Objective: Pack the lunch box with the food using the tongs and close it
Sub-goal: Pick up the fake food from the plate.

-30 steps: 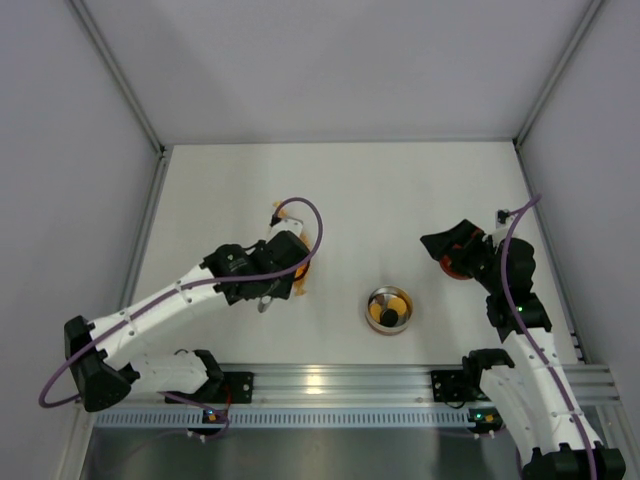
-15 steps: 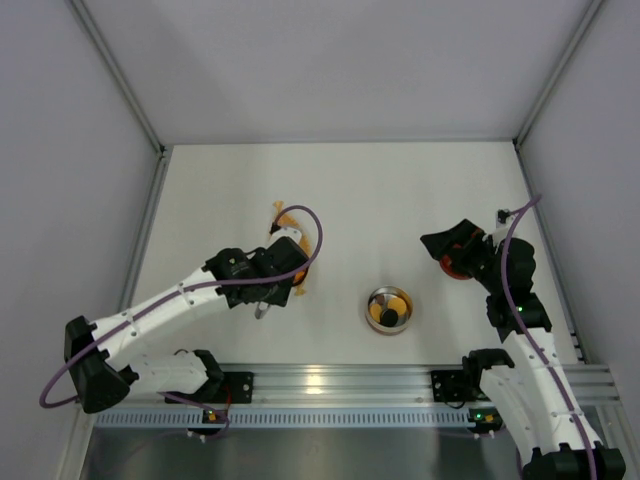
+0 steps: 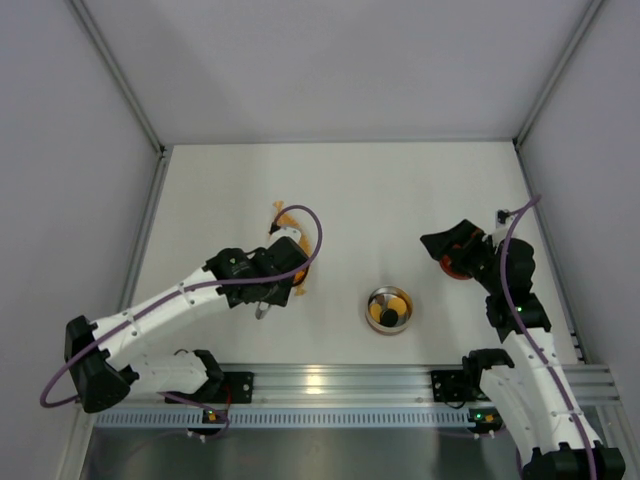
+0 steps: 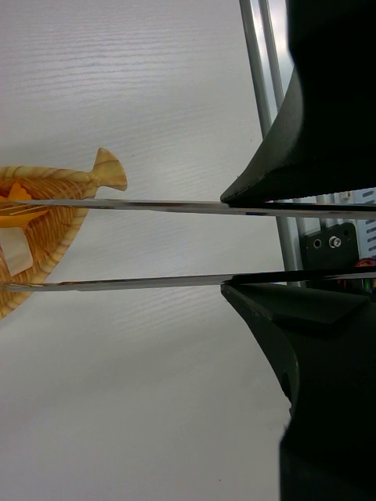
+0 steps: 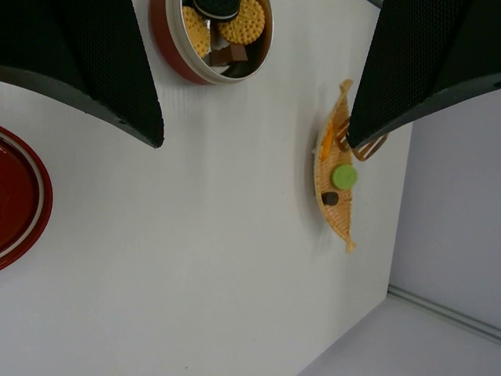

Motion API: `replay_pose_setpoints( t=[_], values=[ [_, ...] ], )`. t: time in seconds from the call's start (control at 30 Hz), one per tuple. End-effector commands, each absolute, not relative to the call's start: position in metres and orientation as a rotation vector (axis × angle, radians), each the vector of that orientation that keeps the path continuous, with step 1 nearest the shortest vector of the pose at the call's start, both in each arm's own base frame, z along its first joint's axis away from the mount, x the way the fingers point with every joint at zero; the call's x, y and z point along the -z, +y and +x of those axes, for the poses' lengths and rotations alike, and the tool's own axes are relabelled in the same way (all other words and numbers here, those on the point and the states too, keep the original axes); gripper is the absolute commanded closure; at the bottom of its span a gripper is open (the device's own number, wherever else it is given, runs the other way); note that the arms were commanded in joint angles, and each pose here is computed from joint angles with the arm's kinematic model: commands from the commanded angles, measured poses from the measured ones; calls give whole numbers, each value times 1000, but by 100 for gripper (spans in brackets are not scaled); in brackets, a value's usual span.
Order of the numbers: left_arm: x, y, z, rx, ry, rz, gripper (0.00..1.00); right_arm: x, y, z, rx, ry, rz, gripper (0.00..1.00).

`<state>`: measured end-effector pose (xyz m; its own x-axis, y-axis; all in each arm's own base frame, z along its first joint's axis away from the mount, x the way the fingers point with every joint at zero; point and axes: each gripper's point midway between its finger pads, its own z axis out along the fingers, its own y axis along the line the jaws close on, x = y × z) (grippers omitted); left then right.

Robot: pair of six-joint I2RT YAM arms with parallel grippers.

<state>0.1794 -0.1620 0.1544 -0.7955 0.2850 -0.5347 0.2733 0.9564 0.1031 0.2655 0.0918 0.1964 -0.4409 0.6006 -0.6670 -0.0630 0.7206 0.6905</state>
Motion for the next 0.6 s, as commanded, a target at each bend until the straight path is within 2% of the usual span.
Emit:
replay_pose_setpoints(
  t=[0.0, 0.57],
  values=[
    [-154, -155, 179, -60, 2546, 376, 52, -211, 90, 272, -804, 1820, 390, 1],
    [-144, -151, 184, -109, 2596, 375, 53, -210, 91, 274, -799, 1834, 375, 1]
  ],
)
